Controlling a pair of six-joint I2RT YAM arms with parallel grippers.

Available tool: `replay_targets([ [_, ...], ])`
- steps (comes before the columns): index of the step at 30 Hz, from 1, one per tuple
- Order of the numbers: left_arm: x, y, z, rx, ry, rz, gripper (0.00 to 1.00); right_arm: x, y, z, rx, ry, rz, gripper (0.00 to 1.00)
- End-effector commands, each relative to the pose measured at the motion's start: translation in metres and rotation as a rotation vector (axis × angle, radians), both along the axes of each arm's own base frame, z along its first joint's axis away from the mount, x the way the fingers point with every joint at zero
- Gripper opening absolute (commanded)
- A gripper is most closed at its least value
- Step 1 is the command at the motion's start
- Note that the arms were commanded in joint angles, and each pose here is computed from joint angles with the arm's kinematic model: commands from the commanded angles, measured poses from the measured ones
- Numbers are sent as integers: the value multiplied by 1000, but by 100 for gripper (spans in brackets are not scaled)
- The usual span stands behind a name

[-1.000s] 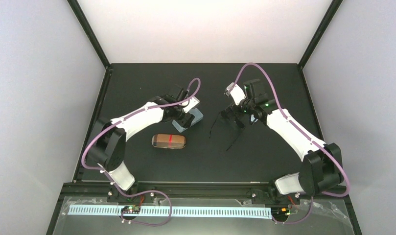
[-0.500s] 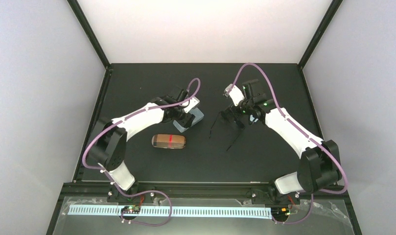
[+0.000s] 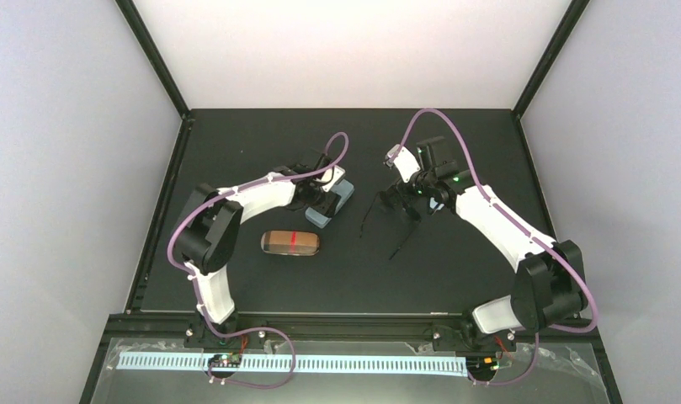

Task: Organize the sunglasses
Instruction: Place the sunglasses case at the center of the board, then adjust the sunglasses case at the center of the board.

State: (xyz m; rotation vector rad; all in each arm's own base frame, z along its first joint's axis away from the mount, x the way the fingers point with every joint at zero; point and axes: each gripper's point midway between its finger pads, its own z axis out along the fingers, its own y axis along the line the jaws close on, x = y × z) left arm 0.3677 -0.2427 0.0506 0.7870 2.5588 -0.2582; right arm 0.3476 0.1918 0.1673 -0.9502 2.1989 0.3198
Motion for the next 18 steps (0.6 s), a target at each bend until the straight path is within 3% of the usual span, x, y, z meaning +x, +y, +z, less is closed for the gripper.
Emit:
replay_targets([
  [1,-2,-7,7,-62,-2,-1,71,1,-1,2,-7,-13,8,100],
  [5,-17,-15,9,-116,55,-54,76,1,-1,1,-8,-11,10,100],
  [10,-36,-27,13,-194,130,-106,91,1,-1,1,-10,-11,10,100],
  [18,-59,-39,22,-285,177,-196,93,2,-1,-3,-18,-4,11,100],
])
